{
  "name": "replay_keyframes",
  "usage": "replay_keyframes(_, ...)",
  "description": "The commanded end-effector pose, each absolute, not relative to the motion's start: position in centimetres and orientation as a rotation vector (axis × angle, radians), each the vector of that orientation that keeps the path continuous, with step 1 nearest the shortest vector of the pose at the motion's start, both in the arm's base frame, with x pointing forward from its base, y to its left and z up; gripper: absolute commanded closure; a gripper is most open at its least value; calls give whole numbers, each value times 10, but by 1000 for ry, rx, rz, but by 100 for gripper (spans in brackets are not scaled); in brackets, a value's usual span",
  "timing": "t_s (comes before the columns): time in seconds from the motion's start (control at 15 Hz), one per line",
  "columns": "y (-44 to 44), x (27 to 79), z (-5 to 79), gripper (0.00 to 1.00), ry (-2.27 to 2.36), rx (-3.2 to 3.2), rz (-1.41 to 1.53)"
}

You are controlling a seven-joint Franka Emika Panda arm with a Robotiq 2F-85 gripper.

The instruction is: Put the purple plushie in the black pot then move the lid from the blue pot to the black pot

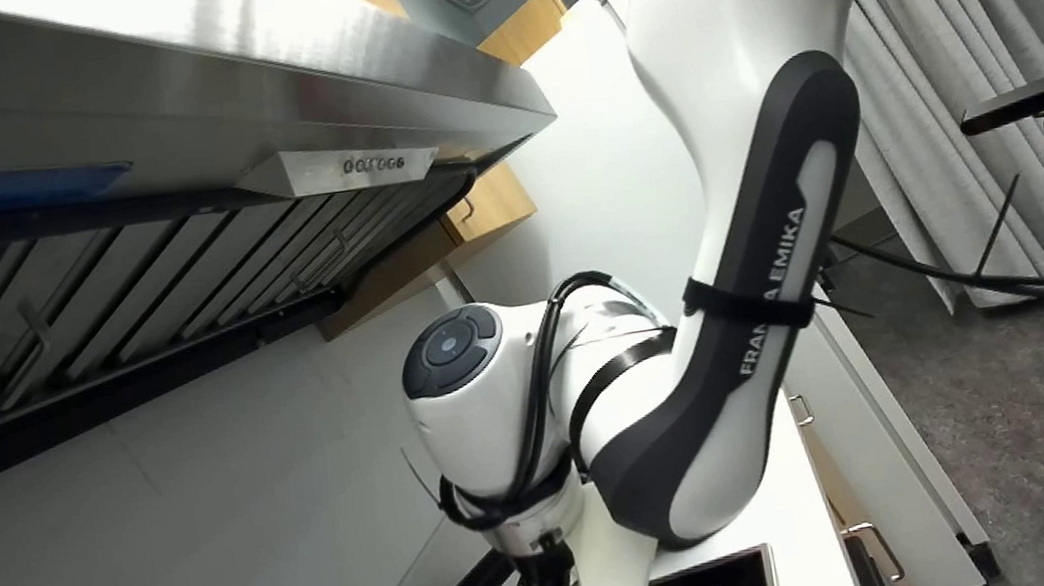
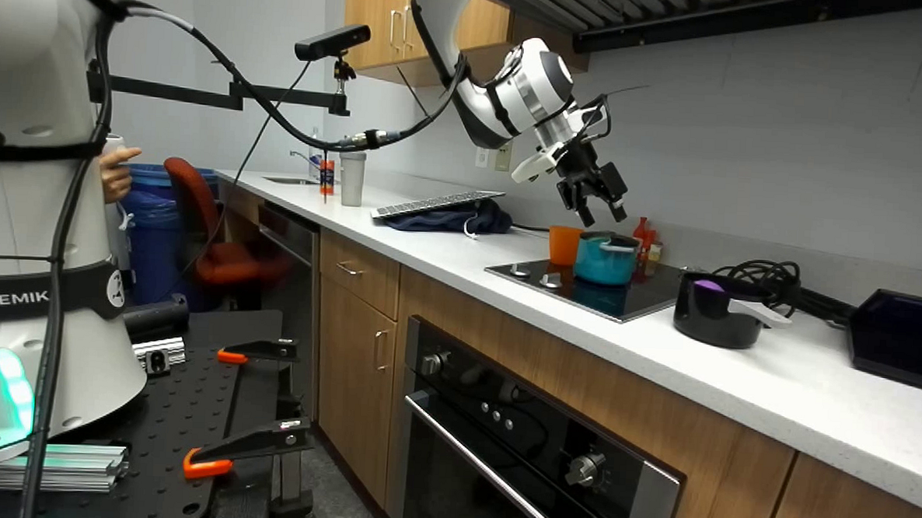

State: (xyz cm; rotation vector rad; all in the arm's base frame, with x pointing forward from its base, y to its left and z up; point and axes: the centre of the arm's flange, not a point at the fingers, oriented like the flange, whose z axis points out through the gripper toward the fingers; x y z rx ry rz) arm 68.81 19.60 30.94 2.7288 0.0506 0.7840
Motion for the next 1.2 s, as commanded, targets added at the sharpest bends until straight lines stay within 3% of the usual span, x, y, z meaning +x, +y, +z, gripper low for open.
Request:
replay_keyframes(0.0,216,710,302,4,67,2730,788)
replay_keyframes(0.27,209,721,294,5,54,2740,777)
replay_keyframes(0.4,205,725,289,31,39,2746,765)
replay_keyframes(0.93,203,727,296,93,16,2740,787)
replay_keyframes(1.0,204,725,298,99,17,2740,789)
replay_keyframes(1.13,206,718,300,99,26,2733,802)
